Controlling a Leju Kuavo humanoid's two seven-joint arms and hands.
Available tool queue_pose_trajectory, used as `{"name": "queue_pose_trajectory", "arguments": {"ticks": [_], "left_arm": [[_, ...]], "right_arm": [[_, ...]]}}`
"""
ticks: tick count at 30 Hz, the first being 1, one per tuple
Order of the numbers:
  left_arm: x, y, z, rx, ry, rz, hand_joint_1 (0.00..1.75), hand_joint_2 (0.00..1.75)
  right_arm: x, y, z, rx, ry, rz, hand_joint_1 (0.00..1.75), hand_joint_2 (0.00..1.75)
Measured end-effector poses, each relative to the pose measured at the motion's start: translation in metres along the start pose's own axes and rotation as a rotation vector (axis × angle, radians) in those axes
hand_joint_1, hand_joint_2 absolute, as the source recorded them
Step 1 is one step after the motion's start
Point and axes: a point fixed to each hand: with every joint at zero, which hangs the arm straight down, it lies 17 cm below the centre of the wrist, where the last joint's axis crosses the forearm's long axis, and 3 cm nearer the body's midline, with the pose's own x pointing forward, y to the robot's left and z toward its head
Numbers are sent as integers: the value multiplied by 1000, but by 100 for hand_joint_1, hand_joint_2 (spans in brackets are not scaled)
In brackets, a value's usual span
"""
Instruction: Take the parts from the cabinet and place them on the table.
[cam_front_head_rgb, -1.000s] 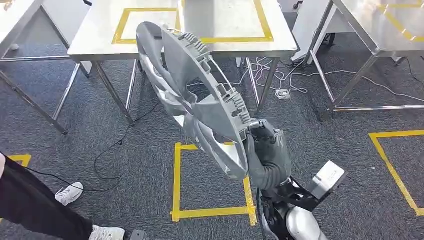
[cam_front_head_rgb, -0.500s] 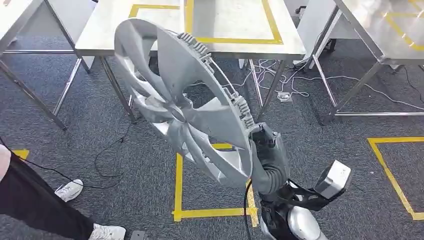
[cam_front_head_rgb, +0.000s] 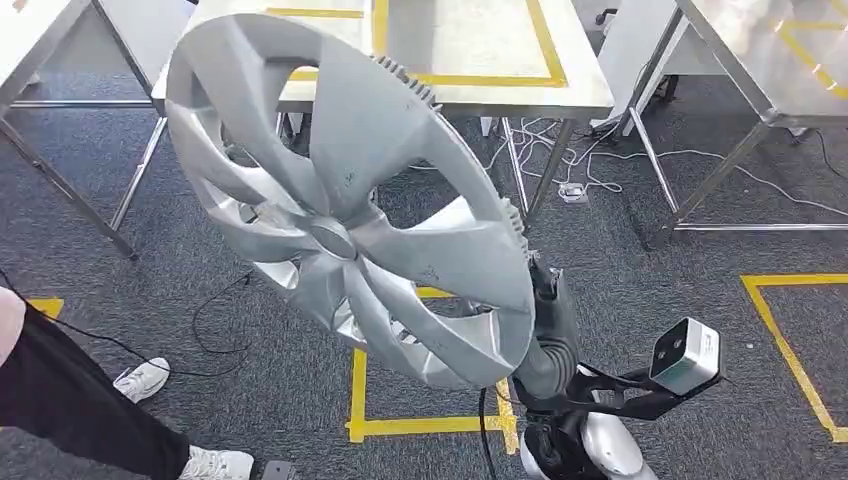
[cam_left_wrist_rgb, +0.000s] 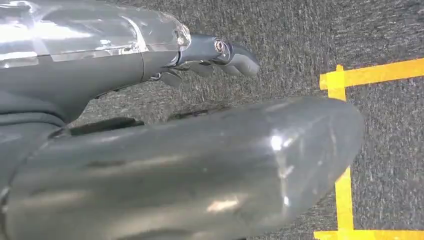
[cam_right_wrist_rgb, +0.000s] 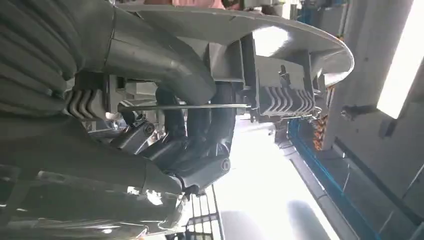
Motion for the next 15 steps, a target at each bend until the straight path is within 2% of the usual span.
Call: {"name": "queue_pose_trajectory", "arguments": {"ticks": [15], "left_arm": [[-6, 2, 0, 21, 37, -2, 0, 0]], "right_arm": [[0, 1, 1, 12, 3, -14, 175, 175]]}}
